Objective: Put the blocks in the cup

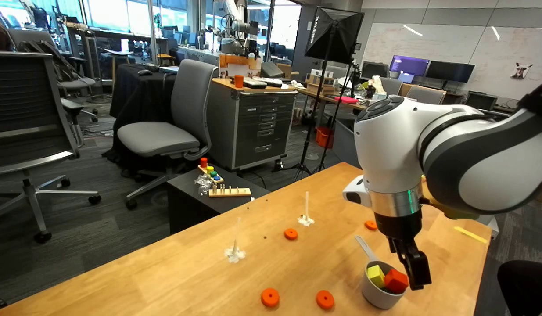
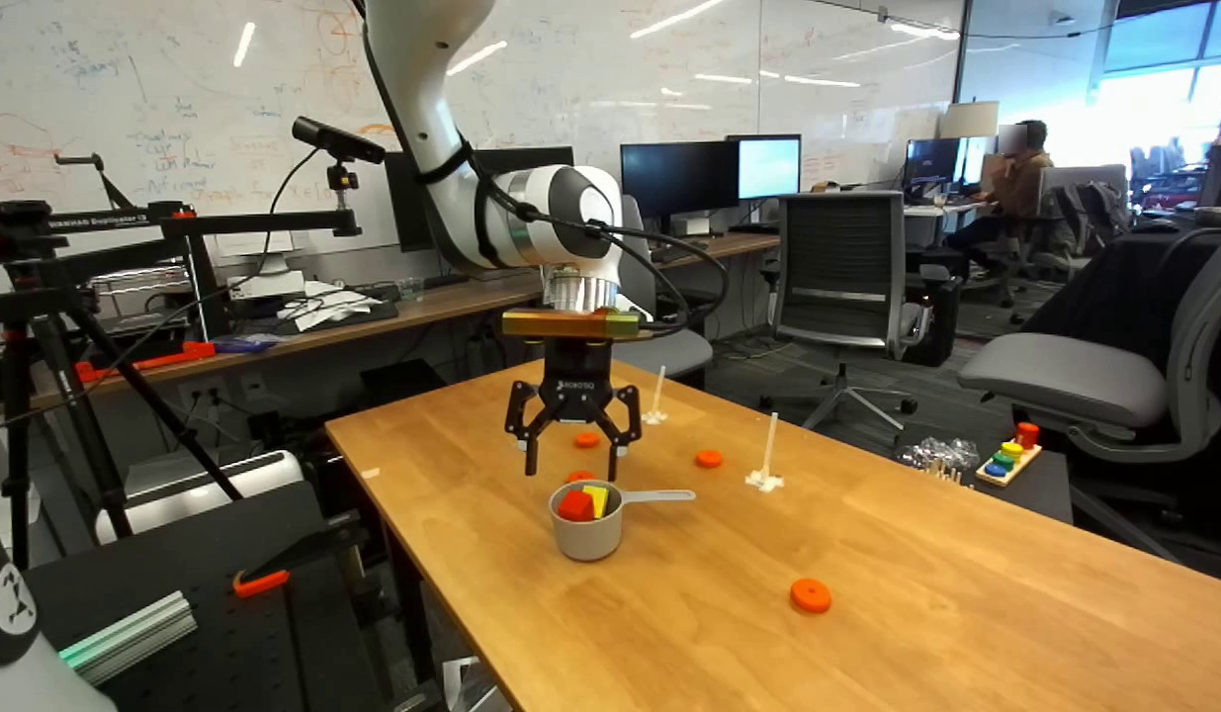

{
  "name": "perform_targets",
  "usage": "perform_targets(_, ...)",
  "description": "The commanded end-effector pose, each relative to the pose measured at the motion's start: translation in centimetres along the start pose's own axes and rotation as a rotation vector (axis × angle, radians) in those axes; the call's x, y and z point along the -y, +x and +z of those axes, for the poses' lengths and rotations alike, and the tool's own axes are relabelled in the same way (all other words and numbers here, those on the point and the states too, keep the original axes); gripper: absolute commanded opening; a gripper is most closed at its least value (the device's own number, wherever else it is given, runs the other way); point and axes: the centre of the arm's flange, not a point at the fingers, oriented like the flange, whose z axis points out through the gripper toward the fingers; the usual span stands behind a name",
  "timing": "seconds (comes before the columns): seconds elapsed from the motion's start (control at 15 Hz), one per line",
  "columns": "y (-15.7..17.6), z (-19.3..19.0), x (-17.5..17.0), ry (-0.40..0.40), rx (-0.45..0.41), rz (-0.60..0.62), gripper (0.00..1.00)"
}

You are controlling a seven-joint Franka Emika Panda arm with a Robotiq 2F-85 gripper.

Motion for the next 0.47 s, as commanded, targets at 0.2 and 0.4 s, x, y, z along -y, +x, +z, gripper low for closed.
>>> perform_targets(0.2,2.3,-5.4,1.0,-0.041,-0.015,-0.124,1.00)
perform_targets(0.4,2.8,-4.9,1.3,-0.040,-0.050,-0.099,1.00)
